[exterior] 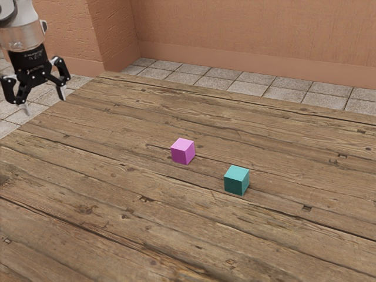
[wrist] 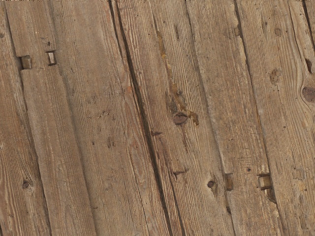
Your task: Pick up the blue block with one arm, and put the blue block on the pink block with one arm
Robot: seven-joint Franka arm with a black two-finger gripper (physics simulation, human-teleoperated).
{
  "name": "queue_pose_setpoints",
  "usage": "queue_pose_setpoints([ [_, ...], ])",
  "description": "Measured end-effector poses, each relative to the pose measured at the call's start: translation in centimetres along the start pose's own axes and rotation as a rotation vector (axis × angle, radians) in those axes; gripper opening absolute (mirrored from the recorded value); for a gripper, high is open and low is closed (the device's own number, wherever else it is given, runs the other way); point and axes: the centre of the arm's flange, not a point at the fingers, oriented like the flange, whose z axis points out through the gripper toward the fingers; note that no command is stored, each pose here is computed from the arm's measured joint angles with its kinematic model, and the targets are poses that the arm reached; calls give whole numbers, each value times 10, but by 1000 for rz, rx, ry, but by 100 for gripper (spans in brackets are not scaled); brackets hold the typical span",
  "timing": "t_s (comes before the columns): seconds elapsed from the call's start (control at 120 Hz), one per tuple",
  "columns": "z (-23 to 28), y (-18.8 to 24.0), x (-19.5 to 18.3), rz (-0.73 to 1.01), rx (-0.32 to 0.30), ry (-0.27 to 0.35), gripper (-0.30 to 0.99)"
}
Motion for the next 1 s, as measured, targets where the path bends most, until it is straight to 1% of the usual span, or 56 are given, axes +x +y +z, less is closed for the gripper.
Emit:
queue_pose_setpoints([
  [0.075, 5, 1, 2, -8, -4, 3, 69],
  [0.15, 3, 3, 3, -12, -27, 13, 69],
  [0.217, -8, 1, 1, -6, -51, 61, 69],
  [0.25, -13, 4, -4, 7, -65, 74, 69],
  [0.292, -8, 3, -8, 12, -51, 64, 69],
  [0.342, -6, 12, -25, 47, -35, 56, 69],
  [0.408, 16, 35, -46, 87, 11, 8, 69],
  [0.45, 33, 54, -74, 148, 36, -10, 69],
  [0.508, 50, 72, -107, 233, 50, -27, 69],
  [0.55, 63, 86, -121, 282, 62, -37, 69],
  [0.608, 85, 118, -141, 356, 73, -44, 69],
  [0.717, 125, 187, -178, 498, 68, -59, 69],
  [0.833, 169, 229, -210, 659, 57, -85, 69],
  [1.0, 213, 269, -216, 818, 21, -121, 69],
])
